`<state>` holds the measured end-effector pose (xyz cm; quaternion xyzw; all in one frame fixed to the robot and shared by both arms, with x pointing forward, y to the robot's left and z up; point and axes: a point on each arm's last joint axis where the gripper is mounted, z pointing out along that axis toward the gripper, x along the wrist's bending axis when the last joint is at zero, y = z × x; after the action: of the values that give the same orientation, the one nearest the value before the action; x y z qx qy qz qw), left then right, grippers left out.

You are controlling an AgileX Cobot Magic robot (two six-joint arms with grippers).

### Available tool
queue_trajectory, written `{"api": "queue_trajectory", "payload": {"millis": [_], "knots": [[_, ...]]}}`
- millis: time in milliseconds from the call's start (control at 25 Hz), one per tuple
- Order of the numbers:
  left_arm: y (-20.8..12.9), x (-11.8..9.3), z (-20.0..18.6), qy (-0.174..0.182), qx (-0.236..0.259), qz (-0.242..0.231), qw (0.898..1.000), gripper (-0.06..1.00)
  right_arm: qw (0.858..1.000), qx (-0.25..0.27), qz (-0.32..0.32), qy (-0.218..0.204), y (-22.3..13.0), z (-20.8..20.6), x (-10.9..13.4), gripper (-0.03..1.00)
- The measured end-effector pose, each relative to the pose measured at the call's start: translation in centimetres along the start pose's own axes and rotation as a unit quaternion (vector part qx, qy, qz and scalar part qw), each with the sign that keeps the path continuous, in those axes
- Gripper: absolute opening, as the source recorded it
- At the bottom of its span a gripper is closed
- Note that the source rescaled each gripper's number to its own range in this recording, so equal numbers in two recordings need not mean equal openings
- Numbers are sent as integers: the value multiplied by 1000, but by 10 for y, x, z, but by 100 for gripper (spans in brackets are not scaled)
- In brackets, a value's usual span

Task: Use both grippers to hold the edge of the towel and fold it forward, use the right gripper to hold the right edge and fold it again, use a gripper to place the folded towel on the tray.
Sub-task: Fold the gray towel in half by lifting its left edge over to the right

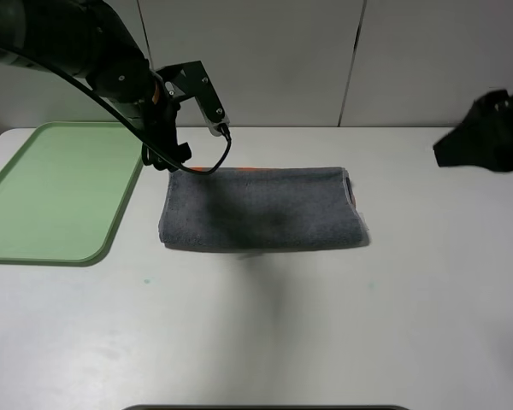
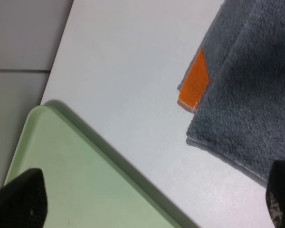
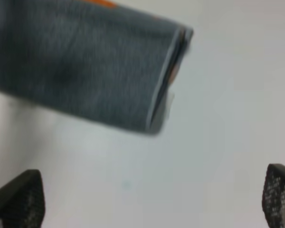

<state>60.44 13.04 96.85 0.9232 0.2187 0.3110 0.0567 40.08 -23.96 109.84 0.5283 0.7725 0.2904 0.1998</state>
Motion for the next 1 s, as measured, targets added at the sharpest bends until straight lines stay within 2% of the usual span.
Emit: {"api": "queue_trajectory", "payload": {"millis": [240,600,800,880,1000], "knots": [[0,0,0,0,0,0,1000,92,998,-24,53,1,-65,-24,2,100],[0,0,0,0,0,0,1000,92,982,-177,66,8,-124,-92,5,100],[0,0,0,0,0,0,1000,92,969,-239,63,9,-150,-110,6,100],[0,0,0,0,0,0,1000,92,966,-251,58,7,-154,-113,6,100],[0,0,0,0,0,0,1000,92,969,-243,39,1,-156,-108,6,100]]}}
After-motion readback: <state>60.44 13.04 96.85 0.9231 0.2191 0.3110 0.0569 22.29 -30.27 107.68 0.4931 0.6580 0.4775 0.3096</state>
